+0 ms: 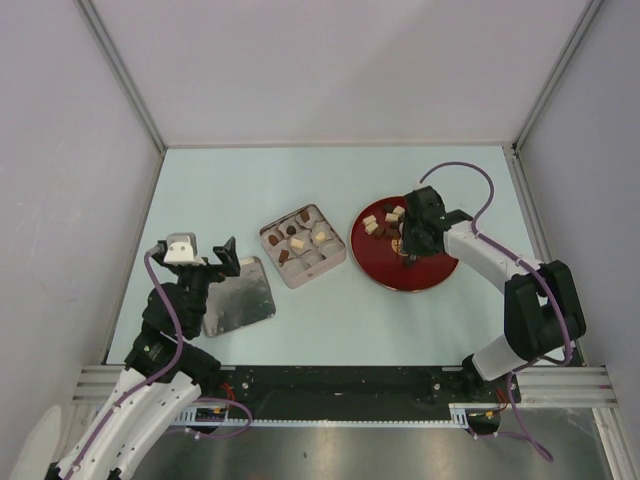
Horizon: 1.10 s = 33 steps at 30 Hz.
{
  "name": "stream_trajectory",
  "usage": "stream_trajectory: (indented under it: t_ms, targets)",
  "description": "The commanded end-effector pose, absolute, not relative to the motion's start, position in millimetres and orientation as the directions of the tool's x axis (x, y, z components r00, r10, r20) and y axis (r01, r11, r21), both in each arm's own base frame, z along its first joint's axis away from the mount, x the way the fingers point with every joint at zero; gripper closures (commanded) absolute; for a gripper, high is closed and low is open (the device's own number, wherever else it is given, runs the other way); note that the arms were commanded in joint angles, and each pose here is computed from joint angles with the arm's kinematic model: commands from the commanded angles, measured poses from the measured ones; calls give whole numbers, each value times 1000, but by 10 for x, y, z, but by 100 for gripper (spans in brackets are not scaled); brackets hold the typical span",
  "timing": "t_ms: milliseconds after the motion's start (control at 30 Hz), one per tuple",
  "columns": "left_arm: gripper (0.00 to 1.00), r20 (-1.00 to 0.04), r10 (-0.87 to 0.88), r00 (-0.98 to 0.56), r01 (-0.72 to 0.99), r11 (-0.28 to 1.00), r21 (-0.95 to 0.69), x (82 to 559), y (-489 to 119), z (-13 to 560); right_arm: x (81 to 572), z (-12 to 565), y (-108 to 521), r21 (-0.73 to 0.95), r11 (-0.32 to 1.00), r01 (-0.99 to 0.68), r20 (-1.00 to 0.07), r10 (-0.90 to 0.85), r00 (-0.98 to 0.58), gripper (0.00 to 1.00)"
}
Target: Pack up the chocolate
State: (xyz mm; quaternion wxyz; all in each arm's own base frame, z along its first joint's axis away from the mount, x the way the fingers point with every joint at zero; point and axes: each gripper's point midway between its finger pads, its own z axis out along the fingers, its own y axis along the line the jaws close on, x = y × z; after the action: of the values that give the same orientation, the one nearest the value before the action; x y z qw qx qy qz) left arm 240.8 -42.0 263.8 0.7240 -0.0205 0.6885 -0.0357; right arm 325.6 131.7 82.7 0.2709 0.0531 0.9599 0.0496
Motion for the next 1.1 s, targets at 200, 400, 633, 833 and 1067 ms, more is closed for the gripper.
stream_trajectory:
  t_ms: [200,400,633,833,1067]
  targets:
    - [0,-993,-83,82,8,997,-83,2407,-378,2702,3305,791,1222,140,983,122,-508,177,-843,64]
    - [0,-993,-82,80,8,997,-82,2409,-379,2699,3180,844,1062,128,980,151,-487,195,-852,64]
    - [0,-993,-85,84,11,996,-84,2403,-381,2709,3166,969,942,149,973,178,-504,230,-833,64]
    - [0,-993,-86,84,11,996,-85,2401,-380,2709,3255,1055,1011,191,968,164,-536,243,-808,62]
    - [0,-992,-86,87,7,996,-86,2394,-368,2714,3311,967,1031,183,972,150,-532,227,-816,60]
